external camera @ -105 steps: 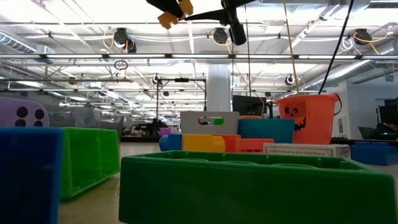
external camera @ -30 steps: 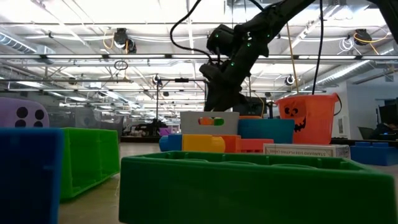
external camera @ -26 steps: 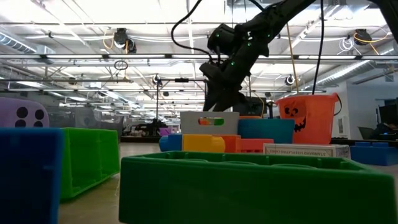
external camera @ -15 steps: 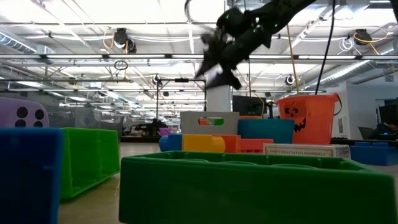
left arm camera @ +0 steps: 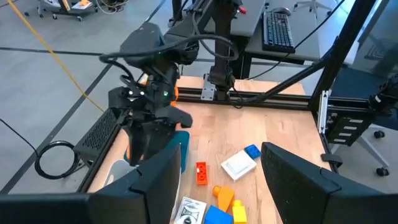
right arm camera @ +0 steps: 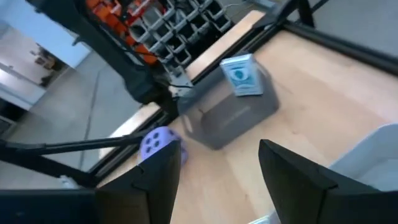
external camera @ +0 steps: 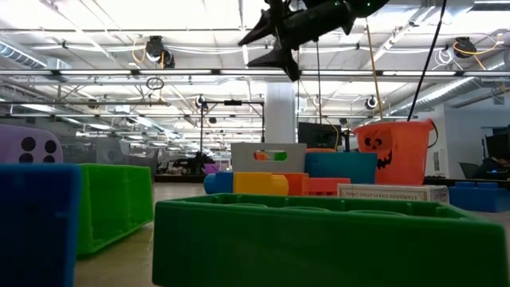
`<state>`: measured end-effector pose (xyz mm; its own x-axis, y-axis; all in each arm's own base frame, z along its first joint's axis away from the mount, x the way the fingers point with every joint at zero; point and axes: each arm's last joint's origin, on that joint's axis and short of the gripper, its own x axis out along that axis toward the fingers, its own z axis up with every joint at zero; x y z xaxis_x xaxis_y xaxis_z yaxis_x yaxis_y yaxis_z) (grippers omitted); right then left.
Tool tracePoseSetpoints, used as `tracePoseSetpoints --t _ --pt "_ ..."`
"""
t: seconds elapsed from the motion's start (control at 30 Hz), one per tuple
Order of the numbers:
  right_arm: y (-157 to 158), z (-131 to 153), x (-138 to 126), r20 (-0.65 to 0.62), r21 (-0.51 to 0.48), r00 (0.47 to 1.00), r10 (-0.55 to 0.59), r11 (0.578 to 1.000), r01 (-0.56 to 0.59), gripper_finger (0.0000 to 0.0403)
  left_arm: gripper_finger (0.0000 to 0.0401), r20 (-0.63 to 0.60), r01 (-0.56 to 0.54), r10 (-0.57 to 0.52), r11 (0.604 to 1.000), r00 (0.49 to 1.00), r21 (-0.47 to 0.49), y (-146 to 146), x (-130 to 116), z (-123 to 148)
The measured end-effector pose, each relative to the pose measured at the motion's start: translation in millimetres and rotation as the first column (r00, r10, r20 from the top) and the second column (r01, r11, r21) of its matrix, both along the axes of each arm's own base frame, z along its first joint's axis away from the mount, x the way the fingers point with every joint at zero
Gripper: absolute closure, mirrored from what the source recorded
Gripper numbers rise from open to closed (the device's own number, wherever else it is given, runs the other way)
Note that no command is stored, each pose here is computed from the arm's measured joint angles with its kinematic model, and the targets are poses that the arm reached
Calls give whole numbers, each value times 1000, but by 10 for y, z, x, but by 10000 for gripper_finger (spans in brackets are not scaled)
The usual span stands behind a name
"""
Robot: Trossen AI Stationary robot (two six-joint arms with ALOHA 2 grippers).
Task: Pick & Place Toys
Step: Put the blue game piece into the gray bin
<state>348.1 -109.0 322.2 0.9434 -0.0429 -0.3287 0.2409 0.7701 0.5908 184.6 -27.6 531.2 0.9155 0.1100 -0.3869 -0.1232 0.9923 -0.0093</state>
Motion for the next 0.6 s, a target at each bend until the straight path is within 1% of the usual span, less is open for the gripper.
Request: tracePoseSetpoints --t 0.17,0.37,0.6 --pt "220 8 57 5 60 999 41 997 -42 197 169 0 0 0 1000 1000 0 0 0 0" --pt "618 8 133 6 57 989 150 987 -150 197 169 0 0 0 1000 1000 -1 0 0 0" --pt "954 6 167 -5 4 991 133 991 -133 202 169 0 0 0 1000 1000 -1 0 0 0"
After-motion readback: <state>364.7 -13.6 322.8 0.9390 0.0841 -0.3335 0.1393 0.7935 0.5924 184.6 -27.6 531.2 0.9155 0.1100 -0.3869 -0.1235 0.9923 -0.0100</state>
